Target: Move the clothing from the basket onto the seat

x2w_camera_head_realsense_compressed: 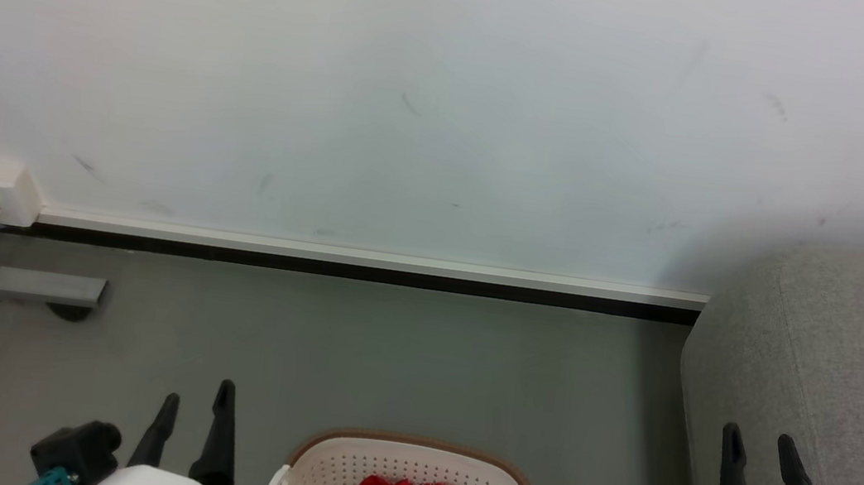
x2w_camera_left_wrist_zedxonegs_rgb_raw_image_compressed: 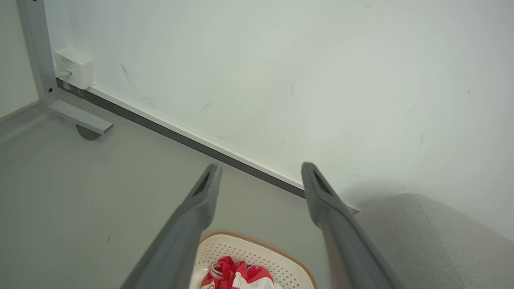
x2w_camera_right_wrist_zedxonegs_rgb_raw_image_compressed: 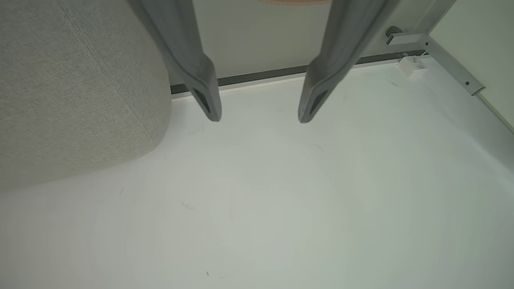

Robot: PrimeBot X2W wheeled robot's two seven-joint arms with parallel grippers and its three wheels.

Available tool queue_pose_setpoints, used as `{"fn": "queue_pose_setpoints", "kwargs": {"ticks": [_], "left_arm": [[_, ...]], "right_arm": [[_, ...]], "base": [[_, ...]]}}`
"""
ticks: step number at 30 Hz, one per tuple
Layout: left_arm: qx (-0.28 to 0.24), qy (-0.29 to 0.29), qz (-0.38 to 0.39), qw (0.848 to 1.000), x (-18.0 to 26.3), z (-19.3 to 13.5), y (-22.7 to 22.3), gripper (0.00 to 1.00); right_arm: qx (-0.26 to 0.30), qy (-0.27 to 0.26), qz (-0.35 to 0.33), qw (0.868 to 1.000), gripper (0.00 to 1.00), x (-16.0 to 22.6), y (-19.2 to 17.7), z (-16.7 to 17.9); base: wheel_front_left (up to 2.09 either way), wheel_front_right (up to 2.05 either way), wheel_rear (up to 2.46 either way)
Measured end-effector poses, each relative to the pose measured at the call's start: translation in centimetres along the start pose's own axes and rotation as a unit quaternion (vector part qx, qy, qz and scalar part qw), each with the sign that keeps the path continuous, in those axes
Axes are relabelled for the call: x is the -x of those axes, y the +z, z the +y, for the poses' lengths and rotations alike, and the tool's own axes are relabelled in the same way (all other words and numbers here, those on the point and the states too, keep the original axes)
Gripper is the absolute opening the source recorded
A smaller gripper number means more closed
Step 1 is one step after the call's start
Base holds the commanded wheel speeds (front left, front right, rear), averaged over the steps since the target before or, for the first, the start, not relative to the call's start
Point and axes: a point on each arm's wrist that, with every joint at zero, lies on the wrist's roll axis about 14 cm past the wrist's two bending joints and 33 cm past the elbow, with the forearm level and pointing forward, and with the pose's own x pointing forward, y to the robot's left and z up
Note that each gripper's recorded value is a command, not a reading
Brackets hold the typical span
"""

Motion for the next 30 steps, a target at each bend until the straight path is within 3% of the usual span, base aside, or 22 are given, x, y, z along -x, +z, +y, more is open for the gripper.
{"fn": "queue_pose_setpoints", "kwargs": {"ticks": [15,30], "left_arm": [[-0.089,0.008,-0.030,0.996,0.3,0.6,1.1,1.00],[-0.159,0.001,-0.052,0.986,0.6,0.3,1.6,1.00]], "right_arm": [[0.077,0.018,0.002,0.997,1.00,0.1,-0.4,0.7],[0.108,0.018,0.002,0.994,1.00,0.3,-0.8,0.3]], "base": [[0.00,0.00,0.00],[0.00,0.00,0.00]]}}
